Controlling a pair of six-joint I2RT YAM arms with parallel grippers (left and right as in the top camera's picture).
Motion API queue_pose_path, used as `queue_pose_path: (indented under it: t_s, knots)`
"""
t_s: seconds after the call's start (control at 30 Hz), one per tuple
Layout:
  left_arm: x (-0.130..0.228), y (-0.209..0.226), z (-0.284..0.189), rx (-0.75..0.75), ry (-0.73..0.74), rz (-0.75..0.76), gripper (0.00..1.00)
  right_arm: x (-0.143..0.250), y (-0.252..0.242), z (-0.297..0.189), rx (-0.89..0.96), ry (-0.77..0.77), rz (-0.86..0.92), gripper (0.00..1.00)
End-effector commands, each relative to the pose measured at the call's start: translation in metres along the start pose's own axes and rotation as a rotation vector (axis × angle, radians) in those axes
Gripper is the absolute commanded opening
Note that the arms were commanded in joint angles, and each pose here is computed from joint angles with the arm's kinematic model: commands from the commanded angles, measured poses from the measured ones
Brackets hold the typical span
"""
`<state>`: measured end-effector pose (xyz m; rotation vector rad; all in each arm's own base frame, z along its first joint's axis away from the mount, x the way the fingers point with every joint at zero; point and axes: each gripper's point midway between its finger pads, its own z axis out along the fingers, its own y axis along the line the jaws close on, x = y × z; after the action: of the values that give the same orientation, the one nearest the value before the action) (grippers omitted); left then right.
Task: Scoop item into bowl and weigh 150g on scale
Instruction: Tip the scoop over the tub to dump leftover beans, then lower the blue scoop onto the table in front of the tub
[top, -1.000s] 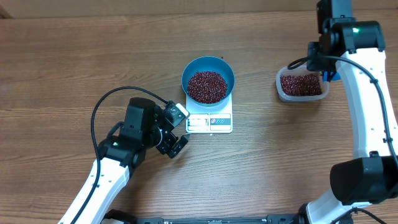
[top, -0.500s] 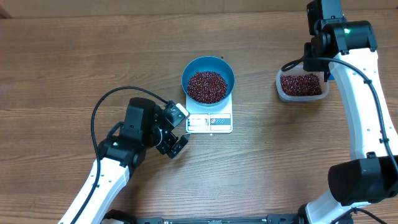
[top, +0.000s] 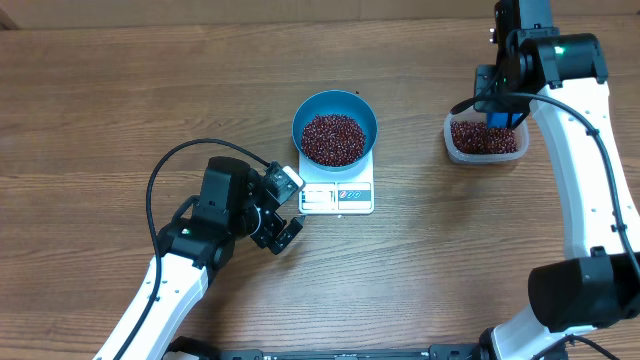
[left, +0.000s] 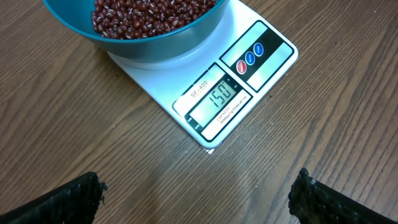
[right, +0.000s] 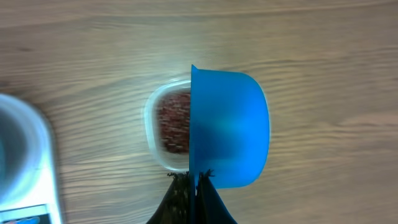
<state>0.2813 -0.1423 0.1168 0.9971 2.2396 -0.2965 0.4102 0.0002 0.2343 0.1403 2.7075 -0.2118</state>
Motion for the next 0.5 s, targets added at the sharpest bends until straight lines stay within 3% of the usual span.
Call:
queue_pose_path:
  t_s: [0.0,0.23,0.47]
  knots:
    - [0.004,0.000,0.002,0.004,0.011,0.012,1.00,-0.013,0.020,-0.065,-0.205,-0.155,-0.009,0.04]
    - [0.004,0.000,0.002,0.004,0.011,0.012,1.00,0.015,0.006,-0.149,-0.469,-0.272,0.010,0.04]
    - [0.004,0.000,0.002,0.004,0.011,0.012,1.00,0.057,-0.008,-0.160,-0.596,-0.183,0.010,0.04]
